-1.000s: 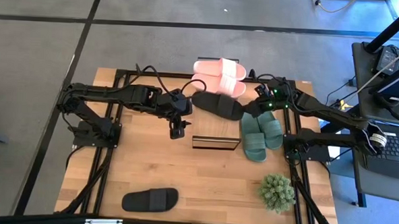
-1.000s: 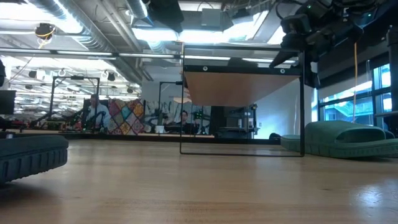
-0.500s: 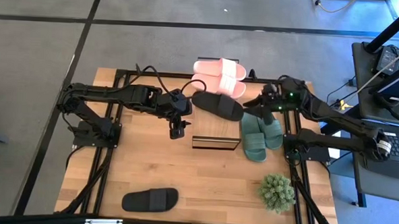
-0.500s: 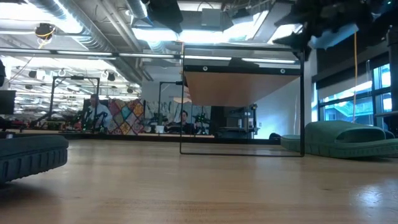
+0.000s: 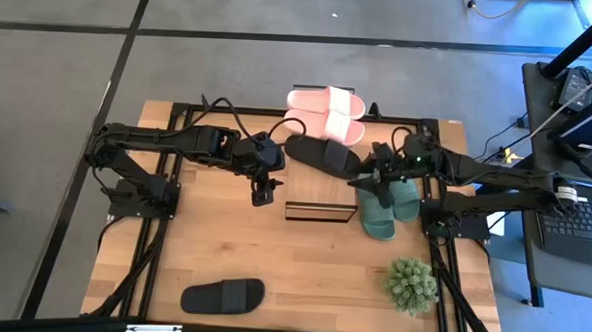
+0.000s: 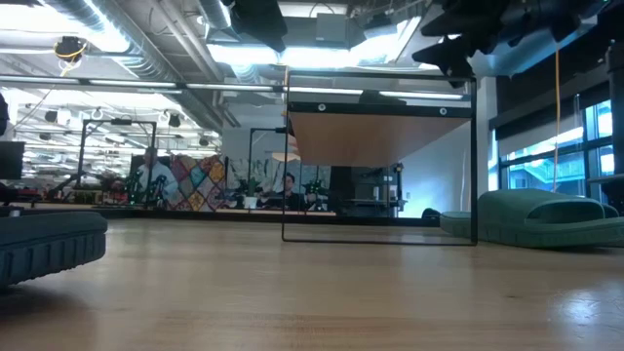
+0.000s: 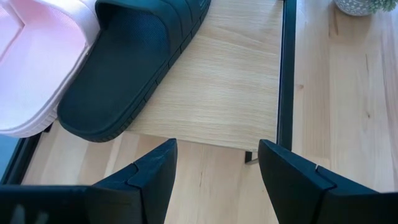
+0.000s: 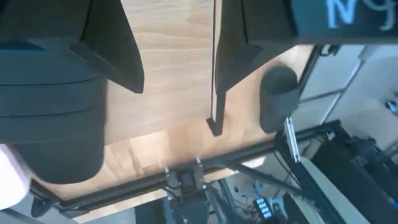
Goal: Pick and place slides into the shelf
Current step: Put the top black slide on the shelf
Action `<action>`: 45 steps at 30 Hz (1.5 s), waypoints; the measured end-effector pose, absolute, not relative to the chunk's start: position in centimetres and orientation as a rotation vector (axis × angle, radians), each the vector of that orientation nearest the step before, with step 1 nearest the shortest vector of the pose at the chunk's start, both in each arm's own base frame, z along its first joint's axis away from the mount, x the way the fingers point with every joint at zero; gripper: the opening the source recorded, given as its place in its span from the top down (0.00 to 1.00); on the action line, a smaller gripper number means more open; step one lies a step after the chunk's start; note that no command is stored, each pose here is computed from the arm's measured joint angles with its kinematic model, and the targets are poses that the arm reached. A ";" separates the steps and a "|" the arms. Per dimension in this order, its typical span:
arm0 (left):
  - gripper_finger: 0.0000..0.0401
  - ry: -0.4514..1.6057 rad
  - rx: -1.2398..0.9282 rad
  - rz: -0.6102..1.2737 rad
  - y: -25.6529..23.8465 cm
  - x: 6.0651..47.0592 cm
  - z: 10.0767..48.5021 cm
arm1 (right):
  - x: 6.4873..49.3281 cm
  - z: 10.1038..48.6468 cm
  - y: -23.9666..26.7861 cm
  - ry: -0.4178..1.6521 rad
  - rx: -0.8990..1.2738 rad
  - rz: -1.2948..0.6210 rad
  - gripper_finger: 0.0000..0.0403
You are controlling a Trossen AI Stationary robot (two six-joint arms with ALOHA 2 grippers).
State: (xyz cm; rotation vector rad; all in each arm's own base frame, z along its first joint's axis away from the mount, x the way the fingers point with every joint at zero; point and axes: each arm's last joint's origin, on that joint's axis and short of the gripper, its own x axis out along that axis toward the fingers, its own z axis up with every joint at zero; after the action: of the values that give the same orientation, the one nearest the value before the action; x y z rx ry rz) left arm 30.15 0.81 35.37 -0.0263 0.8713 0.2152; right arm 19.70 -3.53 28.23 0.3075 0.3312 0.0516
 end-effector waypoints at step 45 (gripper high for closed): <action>0.46 0.870 -0.042 0.222 0.8 30.1 35.4 | 28.4 26.6 -0.6 0.907 -0.121 -0.271 0.51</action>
State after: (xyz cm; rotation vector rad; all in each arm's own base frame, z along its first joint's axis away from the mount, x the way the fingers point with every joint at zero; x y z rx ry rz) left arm 30.15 0.81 35.37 -0.0416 0.8696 0.2225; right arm 28.45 -0.65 26.57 -0.1210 0.9074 -0.2712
